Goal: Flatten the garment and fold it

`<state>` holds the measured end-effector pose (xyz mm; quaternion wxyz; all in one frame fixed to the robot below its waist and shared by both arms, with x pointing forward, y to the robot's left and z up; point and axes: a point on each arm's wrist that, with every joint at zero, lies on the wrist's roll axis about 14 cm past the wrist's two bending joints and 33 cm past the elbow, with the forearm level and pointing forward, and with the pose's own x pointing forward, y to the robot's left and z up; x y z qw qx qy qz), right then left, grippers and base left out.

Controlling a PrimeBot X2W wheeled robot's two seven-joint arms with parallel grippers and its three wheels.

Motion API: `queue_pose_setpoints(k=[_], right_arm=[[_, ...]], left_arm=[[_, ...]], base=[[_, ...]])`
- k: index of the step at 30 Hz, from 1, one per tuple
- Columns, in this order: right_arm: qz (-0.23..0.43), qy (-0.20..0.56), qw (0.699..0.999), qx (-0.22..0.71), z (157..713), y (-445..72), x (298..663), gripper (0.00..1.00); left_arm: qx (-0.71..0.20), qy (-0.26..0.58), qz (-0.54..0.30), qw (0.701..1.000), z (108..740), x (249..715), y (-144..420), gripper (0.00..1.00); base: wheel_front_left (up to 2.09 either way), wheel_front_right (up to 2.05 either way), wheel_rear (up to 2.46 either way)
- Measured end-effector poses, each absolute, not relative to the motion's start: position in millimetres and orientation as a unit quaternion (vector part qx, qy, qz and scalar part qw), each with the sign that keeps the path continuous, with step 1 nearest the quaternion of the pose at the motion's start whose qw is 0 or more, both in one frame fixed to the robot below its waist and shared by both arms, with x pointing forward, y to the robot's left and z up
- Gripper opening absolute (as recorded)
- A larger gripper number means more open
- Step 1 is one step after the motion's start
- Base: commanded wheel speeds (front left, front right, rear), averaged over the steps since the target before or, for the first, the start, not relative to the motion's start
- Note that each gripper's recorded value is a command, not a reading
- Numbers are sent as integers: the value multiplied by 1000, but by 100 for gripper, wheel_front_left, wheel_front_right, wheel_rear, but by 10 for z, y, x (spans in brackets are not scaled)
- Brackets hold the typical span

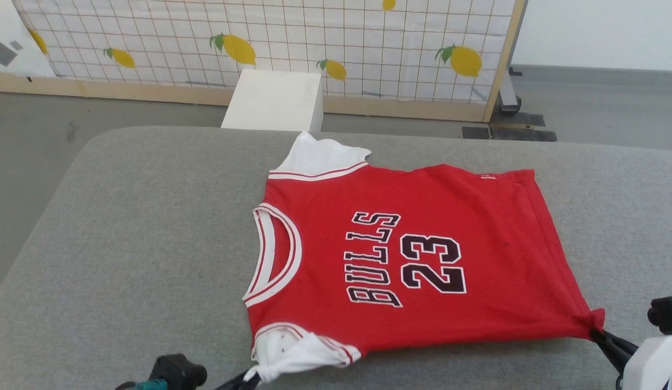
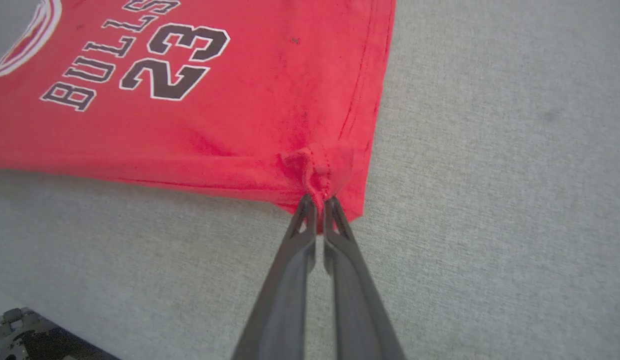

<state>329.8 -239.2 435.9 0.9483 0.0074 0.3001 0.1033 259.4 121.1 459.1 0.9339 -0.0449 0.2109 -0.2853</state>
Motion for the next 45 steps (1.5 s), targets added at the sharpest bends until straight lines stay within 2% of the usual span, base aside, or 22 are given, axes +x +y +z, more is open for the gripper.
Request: queue_pose_setpoints(k=[7, 16, 29, 35, 36, 37, 38, 45], right_arm=[[99, 268, 958, 9, 4545, -2337, 3472, 0], [94, 268, 959, -12, 4590, -2323, 3968, 0], [98, 366, 924, -47, 3987, -2286, 4326, 0], [96, 402, 909, -57, 3760, -2300, 4371, 0], [96, 404, 908, -57, 3751, -2293, 4387, 0], [96, 403, 908, -57, 3755, -2286, 4401, 44], [95, 402, 909, -54, 3763, -2277, 4412, 100], [88, 371, 922, -62, 3950, -2260, 4419, 100]], left_arm=[[-32, 134, -276, 951, 4892, 2988, 1216, 0], [-7, 71, -272, 960, 5130, 3714, 1220, 0], [12, 141, -270, 952, 4548, 4362, 1209, 0], [7, 174, -254, 951, 4232, 4462, 1213, 0], [5, 178, -247, 953, 4188, 4462, 1224, 82], [4, 180, -241, 954, 4153, 4461, 1246, 100], [4, 182, -233, 955, 4118, 4455, 1268, 100], [-26, 149, -190, 970, 4276, 4494, 1338, 100]], base=[[0, 0, 0], [0, 0, 0], [0, 0, 0], [0, 0, 0], [0, 0, 0], [0, 0, 0], [0, 0, 0], [0, 0, 0]])
